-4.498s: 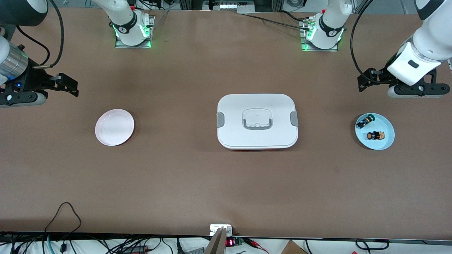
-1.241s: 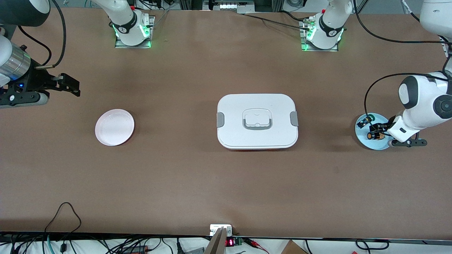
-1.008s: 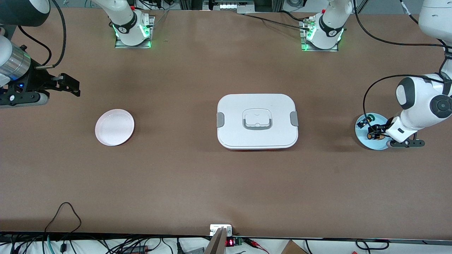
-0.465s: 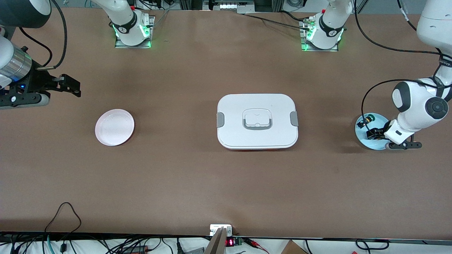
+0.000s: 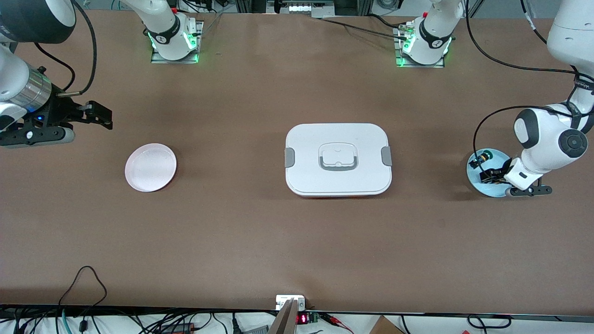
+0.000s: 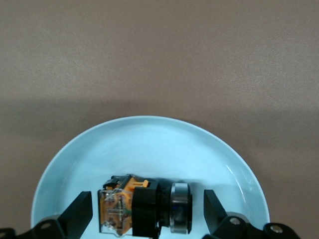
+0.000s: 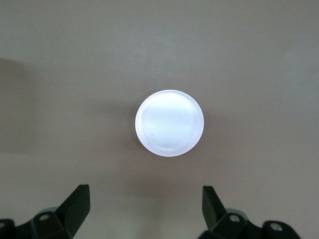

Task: Transfer orange switch to right arm and place
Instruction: 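Close the left gripper on the switch while the right gripper advances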

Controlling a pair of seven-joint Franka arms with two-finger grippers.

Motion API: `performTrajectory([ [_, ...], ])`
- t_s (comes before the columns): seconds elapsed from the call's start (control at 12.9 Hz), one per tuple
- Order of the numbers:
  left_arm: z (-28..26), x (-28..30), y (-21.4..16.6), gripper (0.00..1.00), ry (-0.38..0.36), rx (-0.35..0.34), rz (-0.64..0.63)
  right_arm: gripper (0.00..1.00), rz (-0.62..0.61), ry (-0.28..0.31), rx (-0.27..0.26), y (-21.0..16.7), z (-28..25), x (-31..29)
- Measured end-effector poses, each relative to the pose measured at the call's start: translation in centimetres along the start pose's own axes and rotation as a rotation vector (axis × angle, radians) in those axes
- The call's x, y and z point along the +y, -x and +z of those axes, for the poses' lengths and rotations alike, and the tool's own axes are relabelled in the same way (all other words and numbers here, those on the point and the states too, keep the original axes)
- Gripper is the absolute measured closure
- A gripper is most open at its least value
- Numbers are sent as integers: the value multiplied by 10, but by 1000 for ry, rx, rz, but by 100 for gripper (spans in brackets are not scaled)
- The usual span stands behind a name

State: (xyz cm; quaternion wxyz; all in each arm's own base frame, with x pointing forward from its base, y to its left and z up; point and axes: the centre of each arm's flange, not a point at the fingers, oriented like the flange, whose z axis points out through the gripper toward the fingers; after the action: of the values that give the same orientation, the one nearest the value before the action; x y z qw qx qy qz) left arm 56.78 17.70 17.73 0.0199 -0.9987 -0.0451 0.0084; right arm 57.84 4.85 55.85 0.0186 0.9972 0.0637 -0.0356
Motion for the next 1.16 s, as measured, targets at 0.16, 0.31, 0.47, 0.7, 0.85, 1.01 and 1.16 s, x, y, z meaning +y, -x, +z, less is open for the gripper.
performTrajectory([
  [0.16, 1, 1, 0, 16, 2, 3, -2, 0, -4, 1, -6, -2, 3, -2],
  [0.31, -2, 0, -2, 27, 1, 10, 16, 0, -6, 2, -12, -3, 7, -4],
  [0.47, -6, -4, -5, 27, -2, 21, 39, 0, -15, 2, -18, -5, 10, -9],
  [0.7, -38, -1, -17, 27, -8, 28, 64, 0, -33, 5, -27, -8, 15, -19],
  [0.85, -73, 11, -25, 27, -3, -43, 86, 0, -45, 6, -28, -8, 15, -25],
  [1.01, -109, 26, -32, 27, 8, -148, 116, 0, -61, 7, -29, -8, 16, -35],
  [1.16, -146, 52, -39, 27, 25, -232, 174, 0, -76, 9, -36, -10, 20, -44],
])
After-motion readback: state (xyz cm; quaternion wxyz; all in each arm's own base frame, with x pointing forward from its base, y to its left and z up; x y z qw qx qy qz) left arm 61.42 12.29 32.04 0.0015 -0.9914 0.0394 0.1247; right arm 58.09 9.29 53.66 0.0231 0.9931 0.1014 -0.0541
